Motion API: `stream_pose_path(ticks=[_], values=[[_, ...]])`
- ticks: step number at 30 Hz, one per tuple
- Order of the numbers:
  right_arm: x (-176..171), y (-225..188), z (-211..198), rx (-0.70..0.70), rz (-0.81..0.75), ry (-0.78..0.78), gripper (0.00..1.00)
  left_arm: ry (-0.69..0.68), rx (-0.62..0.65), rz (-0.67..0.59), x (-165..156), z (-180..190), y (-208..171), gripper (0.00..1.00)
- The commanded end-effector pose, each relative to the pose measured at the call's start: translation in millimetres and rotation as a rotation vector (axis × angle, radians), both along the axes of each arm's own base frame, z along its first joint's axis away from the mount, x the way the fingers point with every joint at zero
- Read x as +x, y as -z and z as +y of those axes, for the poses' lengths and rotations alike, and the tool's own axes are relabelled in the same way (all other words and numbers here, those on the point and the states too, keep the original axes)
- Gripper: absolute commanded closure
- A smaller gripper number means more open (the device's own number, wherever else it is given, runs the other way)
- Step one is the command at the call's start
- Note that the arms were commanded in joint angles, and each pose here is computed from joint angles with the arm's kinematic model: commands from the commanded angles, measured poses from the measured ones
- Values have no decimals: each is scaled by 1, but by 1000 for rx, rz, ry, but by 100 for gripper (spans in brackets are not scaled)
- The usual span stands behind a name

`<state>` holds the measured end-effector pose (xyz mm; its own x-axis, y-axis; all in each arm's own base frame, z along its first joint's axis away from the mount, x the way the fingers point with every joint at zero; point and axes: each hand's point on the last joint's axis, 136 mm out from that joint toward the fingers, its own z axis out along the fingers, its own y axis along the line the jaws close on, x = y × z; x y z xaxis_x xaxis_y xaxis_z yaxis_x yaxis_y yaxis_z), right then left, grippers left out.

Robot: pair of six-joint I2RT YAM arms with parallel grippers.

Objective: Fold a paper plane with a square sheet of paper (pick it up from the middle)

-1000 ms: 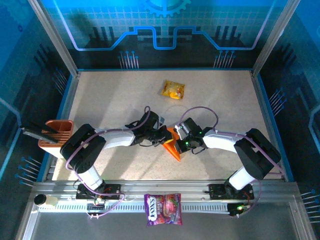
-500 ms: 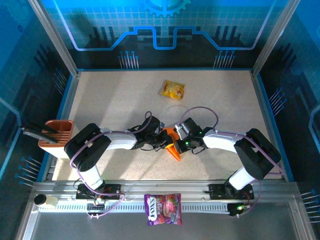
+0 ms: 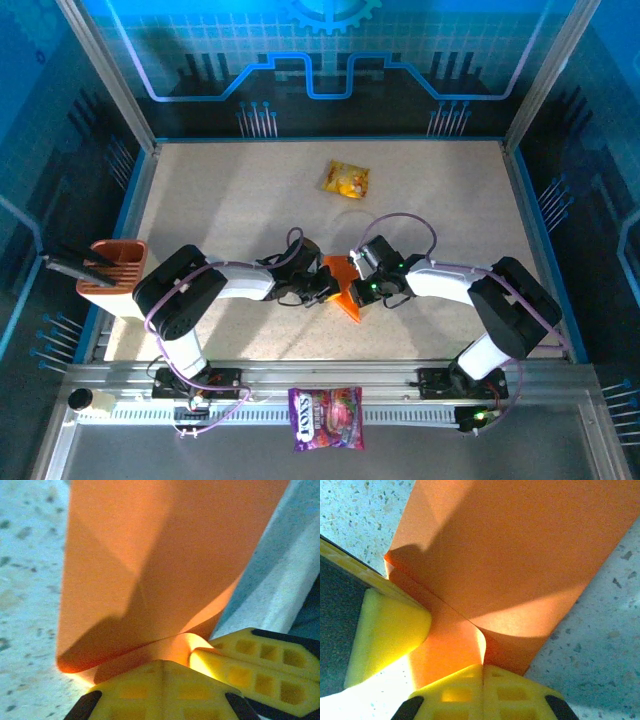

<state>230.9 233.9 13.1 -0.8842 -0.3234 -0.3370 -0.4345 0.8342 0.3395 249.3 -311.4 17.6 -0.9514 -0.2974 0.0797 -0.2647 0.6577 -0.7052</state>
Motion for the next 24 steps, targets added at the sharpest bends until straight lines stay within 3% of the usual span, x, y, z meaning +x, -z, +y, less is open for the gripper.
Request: stream_pose_path(ticks=[1,6,10,16,24], values=[[-9,18,-10,-62,43,9,100,34,56,-15,-4,7,5,93],[-9,19,-11,-69,44,11,100,95,-17,-151,4,-8,-35,83],[-8,18,-10,-68,44,9,100,94,-64,-121,2,-16,-38,85],[-9,19,-10,-68,46,8,100,80,-31,-66,-3,-17,-14,89],[-10,17,-9,-60,48,3,100,50,96,12,-21,11,26,95]])
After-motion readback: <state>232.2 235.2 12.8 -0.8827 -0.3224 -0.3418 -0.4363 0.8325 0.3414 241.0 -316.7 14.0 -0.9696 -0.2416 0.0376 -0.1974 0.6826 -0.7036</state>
